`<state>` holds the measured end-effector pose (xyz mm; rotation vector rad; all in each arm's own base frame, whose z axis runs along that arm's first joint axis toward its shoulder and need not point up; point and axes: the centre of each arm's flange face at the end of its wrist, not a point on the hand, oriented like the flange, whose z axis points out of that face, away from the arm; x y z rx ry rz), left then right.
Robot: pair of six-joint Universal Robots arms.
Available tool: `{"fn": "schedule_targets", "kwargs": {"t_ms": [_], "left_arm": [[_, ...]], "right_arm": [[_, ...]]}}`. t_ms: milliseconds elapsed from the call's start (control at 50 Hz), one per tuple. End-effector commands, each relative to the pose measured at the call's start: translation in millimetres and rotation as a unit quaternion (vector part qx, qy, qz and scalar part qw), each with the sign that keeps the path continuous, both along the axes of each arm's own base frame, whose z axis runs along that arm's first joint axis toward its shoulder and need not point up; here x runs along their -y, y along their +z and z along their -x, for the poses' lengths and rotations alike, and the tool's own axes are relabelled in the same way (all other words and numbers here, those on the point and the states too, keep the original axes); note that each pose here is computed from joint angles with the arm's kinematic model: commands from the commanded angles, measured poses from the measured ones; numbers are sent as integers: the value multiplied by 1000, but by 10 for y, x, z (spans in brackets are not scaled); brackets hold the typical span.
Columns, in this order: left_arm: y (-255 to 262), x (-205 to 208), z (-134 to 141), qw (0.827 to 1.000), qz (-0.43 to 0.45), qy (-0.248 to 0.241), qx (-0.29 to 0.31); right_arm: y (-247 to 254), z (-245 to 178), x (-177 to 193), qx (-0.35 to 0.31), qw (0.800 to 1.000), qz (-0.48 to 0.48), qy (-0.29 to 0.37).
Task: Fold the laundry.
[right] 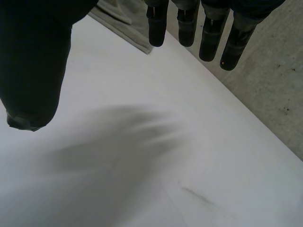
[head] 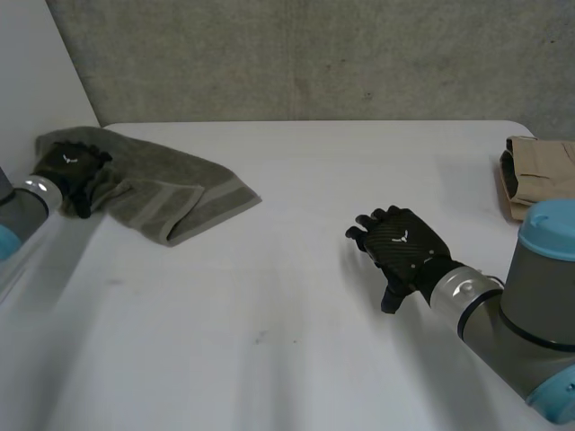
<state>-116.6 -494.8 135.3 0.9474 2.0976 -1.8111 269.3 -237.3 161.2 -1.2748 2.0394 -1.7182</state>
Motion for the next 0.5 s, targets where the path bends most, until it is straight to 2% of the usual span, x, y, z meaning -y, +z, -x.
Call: {"fn": "schedule_targets", "kwargs": {"t_ms": [20,140,220,300,360,380,460,500], "left_arm": [[-319,115,-16,1000,-1,4,9],[-268,151,80,1000,29,2,10],[28,79,346,996,87,15,10],[355,-198,622,992,120,15,-26],[568,-546,958,990,117,-20,-77],[643,-780,1163,988,101,-44,-108],[791,-1293,1579,978,77,-108,-162],[847,-1382,1630,975,76,-120,-171]], "right_arm": [[-43,39,-69,-1,1000,-6,-2],[-82,108,-58,-3,1000,-11,-13],[-48,161,-33,-1,1000,-7,-22],[-24,181,-14,0,1000,-3,-26],[19,198,16,3,999,4,-32],[28,209,27,3,999,6,-34],[56,282,98,5,999,9,-48],[57,293,104,6,999,9,-49]]}}
